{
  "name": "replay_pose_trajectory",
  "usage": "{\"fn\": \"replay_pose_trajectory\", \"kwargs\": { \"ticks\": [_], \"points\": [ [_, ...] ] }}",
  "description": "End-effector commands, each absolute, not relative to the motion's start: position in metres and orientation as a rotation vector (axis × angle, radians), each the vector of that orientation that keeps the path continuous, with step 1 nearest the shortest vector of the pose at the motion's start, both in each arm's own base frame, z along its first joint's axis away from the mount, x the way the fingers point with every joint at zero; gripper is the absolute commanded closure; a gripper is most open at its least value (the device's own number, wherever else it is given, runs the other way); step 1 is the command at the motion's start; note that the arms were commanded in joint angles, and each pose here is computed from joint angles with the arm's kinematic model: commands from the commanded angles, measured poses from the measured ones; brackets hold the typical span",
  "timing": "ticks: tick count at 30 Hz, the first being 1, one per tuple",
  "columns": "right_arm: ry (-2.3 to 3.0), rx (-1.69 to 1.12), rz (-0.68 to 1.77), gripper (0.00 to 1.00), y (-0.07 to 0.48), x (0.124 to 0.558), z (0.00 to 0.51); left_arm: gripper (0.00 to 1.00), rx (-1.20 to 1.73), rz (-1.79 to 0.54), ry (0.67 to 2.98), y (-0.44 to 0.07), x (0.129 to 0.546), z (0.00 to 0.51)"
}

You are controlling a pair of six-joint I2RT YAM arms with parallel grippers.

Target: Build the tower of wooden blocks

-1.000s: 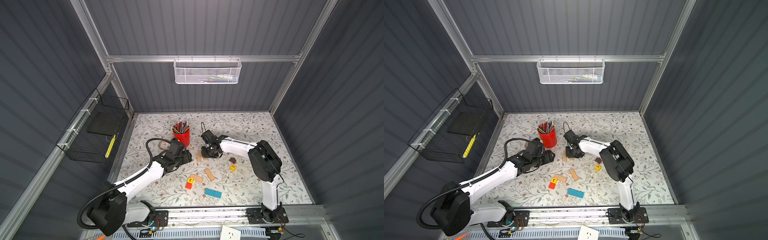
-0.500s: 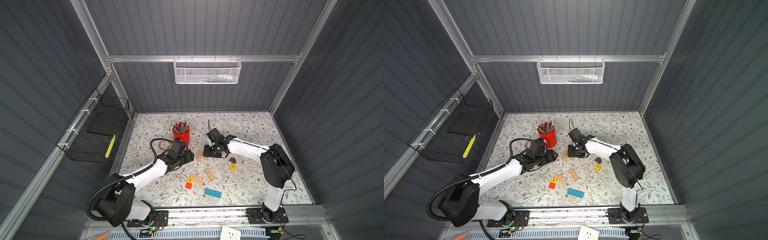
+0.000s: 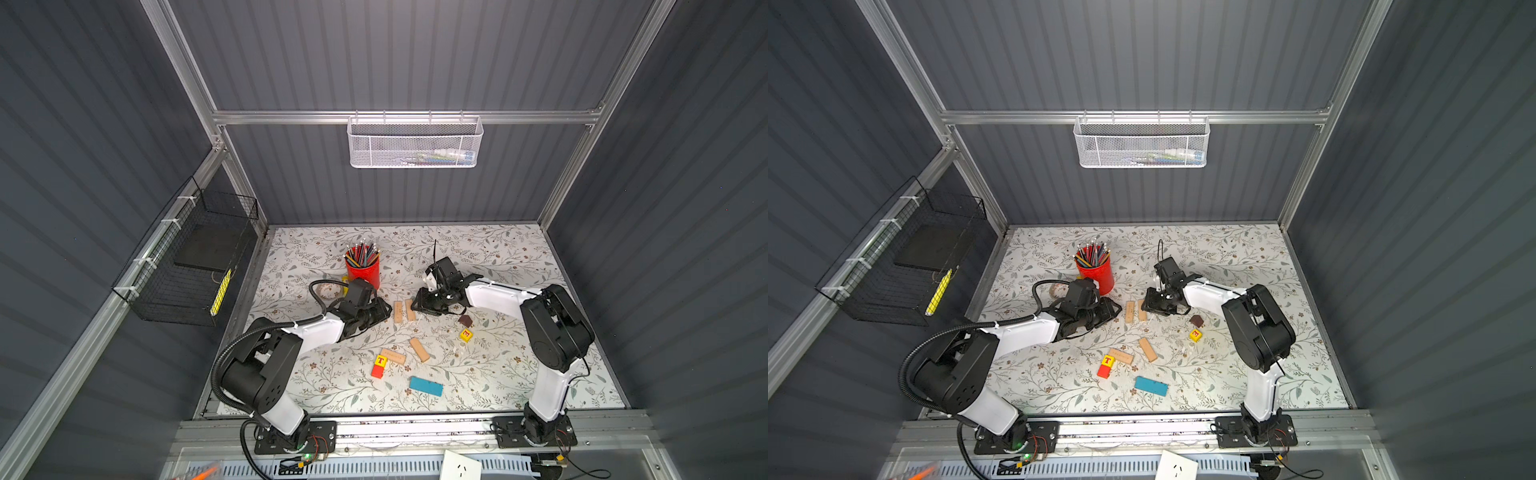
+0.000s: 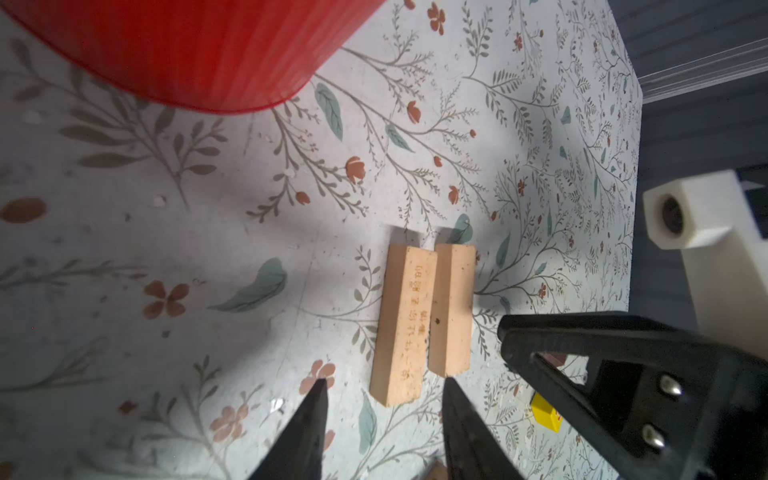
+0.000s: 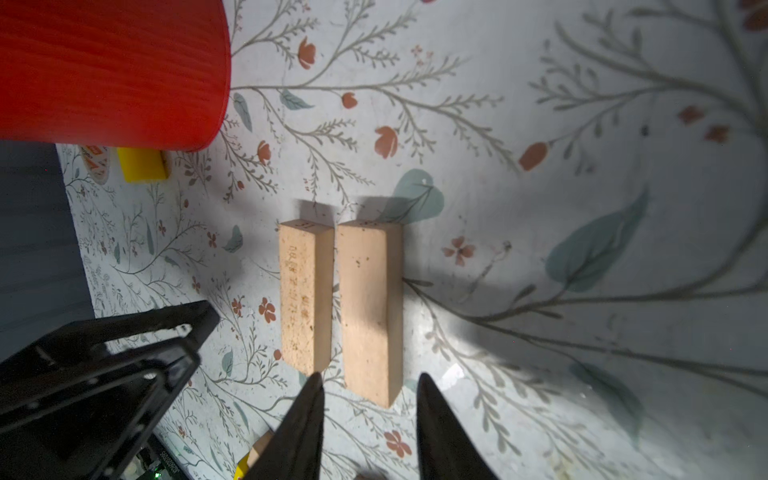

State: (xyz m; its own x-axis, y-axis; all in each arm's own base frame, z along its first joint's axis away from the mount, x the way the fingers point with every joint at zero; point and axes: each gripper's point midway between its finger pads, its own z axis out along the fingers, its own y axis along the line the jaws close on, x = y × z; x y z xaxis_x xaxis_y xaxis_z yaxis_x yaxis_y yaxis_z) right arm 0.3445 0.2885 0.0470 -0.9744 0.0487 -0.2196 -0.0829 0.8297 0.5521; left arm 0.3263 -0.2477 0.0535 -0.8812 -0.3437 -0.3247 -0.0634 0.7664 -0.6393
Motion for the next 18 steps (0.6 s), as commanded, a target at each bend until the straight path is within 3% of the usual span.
{"fn": "replay_pose_trajectory", "kwargs": {
  "ticks": [1, 18],
  "points": [
    [2.814, -0.020, 0.889, 0.65, 0.291, 0.341, 0.035, 0.59, -0.304, -0.975, 2.524, -0.260, 0.334, 0.056],
    [2.855, -0.036, 0.896, 0.74, 0.293, 0.338, 0.018, 0.71, -0.266, -1.082, 2.564, -0.281, 0.337, 0.034]
  ]
}}
